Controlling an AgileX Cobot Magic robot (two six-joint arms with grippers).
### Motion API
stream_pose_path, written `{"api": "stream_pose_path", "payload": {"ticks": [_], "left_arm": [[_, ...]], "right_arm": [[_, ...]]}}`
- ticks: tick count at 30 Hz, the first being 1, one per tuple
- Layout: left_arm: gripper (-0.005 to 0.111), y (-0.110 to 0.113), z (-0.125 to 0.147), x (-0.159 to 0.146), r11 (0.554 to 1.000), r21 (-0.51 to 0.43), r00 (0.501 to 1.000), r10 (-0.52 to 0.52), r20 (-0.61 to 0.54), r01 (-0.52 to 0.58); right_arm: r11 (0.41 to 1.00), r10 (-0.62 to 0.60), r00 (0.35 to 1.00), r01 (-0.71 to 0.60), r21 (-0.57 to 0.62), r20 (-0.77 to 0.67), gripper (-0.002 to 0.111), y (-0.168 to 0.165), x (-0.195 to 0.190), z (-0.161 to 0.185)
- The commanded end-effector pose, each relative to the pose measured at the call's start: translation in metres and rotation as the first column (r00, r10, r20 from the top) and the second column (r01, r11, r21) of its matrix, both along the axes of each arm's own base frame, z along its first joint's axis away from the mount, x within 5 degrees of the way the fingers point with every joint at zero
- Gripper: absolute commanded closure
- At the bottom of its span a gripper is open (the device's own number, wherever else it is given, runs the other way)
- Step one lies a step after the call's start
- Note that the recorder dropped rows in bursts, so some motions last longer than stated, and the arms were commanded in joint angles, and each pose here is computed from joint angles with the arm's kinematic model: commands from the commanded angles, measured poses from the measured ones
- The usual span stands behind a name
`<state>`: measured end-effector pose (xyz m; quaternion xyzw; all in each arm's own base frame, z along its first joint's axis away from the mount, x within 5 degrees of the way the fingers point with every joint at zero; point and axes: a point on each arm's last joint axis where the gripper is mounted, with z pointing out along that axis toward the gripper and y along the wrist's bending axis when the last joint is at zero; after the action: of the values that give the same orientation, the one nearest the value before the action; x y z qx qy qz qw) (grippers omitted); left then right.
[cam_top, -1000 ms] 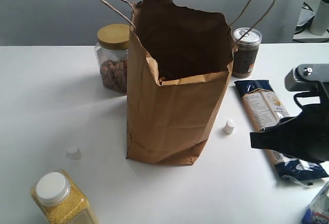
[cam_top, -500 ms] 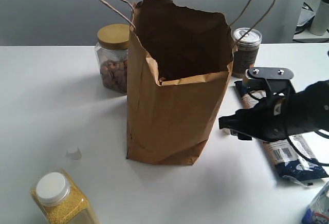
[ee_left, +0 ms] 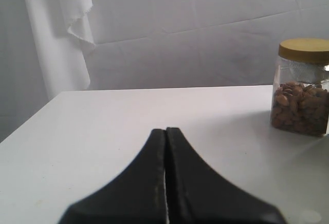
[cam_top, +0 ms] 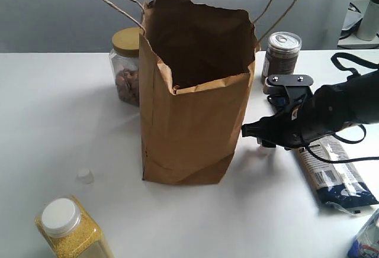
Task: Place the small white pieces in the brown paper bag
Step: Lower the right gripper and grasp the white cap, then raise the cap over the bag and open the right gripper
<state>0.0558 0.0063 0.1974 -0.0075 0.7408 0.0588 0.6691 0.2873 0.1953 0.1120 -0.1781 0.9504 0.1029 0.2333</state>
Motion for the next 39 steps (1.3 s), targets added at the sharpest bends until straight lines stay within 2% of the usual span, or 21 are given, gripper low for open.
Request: {"api": "stream_pose_path", "payload": {"ticks": [1, 5, 6, 12, 15, 21, 27, 33, 39], "left_arm": [[0.107, 0.0, -0.001, 0.0, 1.0, 0.0, 1.0, -0.008, 0.003, 0.008], [0.107, 0.0, -0.001, 0.0, 1.0, 0.0, 1.0, -0.008, 0.003, 0.008], [0.107, 0.0, -0.001, 0.0, 1.0, 0.0, 1.0, -0.008, 0.003, 0.008], [0.107, 0.0, -0.001, 0.0, 1.0, 0.0, 1.0, -0.008, 0.003, 0.008], [0.107, 0.0, -0.001, 0.0, 1.0, 0.0, 1.0, -0.008, 0.003, 0.008], [0.107, 0.0, -0.001, 0.0, 1.0, 0.0, 1.0, -0.008, 0.003, 0.008], [0.107, 0.0, -0.001, 0.0, 1.0, 0.0, 1.0, -0.008, 0.003, 0.008], [0.107, 0.0, -0.001, 0.0, 1.0, 0.0, 1.0, -0.008, 0.003, 0.008], [0.107, 0.0, -0.001, 0.0, 1.0, 0.0, 1.0, -0.008, 0.003, 0.008]], "right_arm": [[1.0, 0.011, 1.0, -0.011, -0.012, 0.004, 0.08, -0.001, 0.003, -0.006], [1.0, 0.011, 1.0, -0.011, -0.014, 0.001, 0.106, -0.001, 0.003, -0.005], [1.0, 0.011, 1.0, -0.012, -0.015, -0.001, 0.108, -0.001, 0.002, -0.004], [1.0, -0.022, 1.0, 0.022, 0.01, -0.009, 0.108, -0.01, -0.012, 0.008], [0.995, -0.071, 0.997, 0.069, 0.07, 0.02, 0.108, -0.025, -0.035, 0.017], [0.989, -0.052, 0.993, 0.037, 0.144, 0.103, 0.108, -0.046, -0.084, 0.051], [0.959, -0.008, 0.971, -0.06, 0.276, 0.24, 0.108, -0.061, -0.132, 0.098], [0.89, -0.009, 0.934, -0.155, 0.428, 0.358, 0.108, -0.073, -0.167, 0.154], [0.871, 0.012, 0.899, -0.224, 0.437, 0.437, 0.108, -0.076, -0.175, 0.211]]}}
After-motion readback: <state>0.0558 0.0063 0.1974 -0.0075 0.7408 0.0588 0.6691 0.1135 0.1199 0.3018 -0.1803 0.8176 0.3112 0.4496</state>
